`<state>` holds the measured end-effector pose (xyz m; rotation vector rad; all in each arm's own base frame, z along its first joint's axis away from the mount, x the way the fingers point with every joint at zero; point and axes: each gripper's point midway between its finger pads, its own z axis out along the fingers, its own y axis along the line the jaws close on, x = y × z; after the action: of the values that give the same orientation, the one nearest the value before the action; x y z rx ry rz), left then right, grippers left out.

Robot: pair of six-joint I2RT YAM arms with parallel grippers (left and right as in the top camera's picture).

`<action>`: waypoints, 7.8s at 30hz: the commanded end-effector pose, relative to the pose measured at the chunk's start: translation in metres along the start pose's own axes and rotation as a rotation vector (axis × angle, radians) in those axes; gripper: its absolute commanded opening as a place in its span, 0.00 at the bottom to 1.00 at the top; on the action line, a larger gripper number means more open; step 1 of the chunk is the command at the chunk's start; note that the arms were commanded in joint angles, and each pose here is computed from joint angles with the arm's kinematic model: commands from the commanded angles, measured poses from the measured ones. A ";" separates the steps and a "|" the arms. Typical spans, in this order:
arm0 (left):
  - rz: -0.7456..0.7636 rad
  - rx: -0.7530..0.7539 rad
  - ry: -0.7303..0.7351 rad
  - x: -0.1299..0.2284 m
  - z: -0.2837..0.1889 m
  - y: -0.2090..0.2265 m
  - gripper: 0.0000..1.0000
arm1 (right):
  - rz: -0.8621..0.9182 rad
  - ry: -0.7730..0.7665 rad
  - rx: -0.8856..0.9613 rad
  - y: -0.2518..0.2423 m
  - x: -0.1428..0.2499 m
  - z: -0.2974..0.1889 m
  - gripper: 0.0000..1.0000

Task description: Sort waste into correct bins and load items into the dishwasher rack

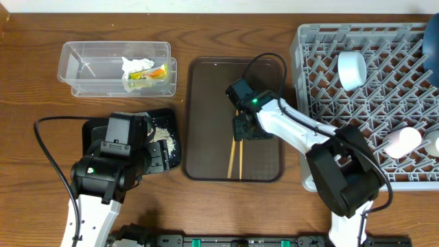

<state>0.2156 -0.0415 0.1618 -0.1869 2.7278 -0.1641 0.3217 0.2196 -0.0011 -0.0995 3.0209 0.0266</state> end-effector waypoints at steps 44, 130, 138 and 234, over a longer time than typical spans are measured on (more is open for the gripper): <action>-0.003 -0.013 -0.007 -0.002 -0.001 0.003 0.72 | -0.060 -0.215 -0.013 -0.121 -0.032 -0.160 0.01; -0.003 -0.013 -0.006 -0.001 -0.001 0.003 0.72 | -0.026 -0.031 0.048 0.044 0.009 0.018 0.51; -0.003 -0.013 -0.006 -0.001 -0.001 0.003 0.73 | 0.006 0.017 0.120 0.017 0.013 0.017 0.18; 0.025 0.043 0.058 0.018 0.008 -0.004 0.84 | 0.081 -0.268 -0.212 -0.177 0.016 -0.170 0.99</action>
<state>0.2098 -0.0504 0.1339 -0.1653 2.8823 -0.1967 0.3125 0.0409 0.1553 0.0290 2.8189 0.3574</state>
